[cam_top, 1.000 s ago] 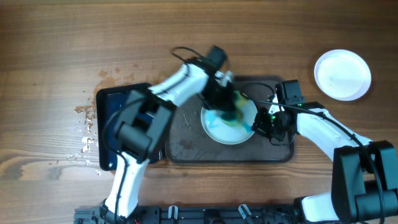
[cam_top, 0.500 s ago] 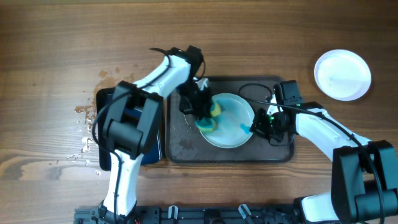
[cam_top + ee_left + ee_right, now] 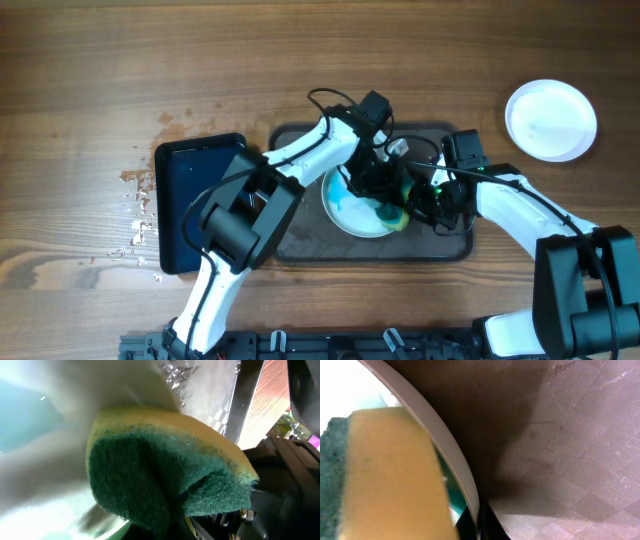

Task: Clean dirty plates on tray and stack at the side
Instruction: 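Hold the plate with the right gripper and scrub it with the left sponge, then lift the plate with the right gripper and dip it into the blue tray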

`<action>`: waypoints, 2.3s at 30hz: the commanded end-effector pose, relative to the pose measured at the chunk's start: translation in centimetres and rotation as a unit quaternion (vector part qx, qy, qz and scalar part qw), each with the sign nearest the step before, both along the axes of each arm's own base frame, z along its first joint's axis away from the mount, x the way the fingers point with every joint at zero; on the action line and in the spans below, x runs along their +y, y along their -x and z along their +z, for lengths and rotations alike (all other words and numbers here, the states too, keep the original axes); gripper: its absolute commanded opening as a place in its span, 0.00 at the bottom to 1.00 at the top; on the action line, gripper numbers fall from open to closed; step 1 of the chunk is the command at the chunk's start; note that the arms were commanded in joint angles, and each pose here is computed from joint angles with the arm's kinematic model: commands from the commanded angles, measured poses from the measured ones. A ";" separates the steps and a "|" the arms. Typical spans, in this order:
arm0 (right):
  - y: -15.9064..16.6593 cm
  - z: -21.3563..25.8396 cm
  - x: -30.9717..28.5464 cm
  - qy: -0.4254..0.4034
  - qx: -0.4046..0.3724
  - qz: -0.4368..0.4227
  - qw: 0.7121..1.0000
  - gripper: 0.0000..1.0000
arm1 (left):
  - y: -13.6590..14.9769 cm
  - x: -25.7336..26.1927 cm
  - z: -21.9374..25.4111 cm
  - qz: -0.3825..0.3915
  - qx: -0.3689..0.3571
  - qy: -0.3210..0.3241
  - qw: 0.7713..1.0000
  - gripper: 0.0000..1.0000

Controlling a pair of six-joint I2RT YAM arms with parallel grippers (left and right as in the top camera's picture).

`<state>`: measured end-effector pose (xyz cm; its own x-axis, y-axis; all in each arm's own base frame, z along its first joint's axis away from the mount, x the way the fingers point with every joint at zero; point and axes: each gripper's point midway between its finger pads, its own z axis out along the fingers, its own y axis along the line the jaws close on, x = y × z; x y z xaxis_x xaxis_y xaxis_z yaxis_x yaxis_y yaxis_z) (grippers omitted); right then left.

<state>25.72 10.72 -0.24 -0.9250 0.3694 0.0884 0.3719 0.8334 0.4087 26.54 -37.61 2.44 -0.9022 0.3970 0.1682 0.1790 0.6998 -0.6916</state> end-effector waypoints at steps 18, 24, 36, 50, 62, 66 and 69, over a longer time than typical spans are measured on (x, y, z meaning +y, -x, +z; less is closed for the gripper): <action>1.3 -1.4 -1.1 0.028 0.024 0.003 0.999 0.05 | -3.1 13.1 -5.0 0.005 -0.058 -0.268 0.962 0.04; 1.3 -1.4 -1.0 0.026 0.022 0.007 0.999 0.05 | 2.3 3.2 -2.9 -0.074 -0.031 -0.096 0.992 0.04; 1.1 -1.3 -0.9 0.024 0.019 0.008 0.999 0.05 | -8.6 12.9 -2.2 0.073 -0.145 -0.287 0.944 0.04; 0.9 -1.2 -0.7 0.017 0.008 0.021 1.000 0.05 | -11.8 22.8 12.8 0.351 -0.220 -0.366 0.833 0.04; -7.2 5.9 -0.8 0.072 -0.129 0.122 0.981 0.04 | -8.4 39.4 12.1 0.442 -0.039 -0.441 0.780 0.04; -9.9 10.5 -1.3 0.162 -0.170 0.165 0.958 0.05 | -8.3 40.4 12.1 0.444 -0.036 -0.442 0.778 0.04; -10.3 13.3 -0.7 0.224 -0.185 0.199 0.936 0.05 | -8.5 40.8 12.1 0.440 -0.041 -0.440 0.782 0.04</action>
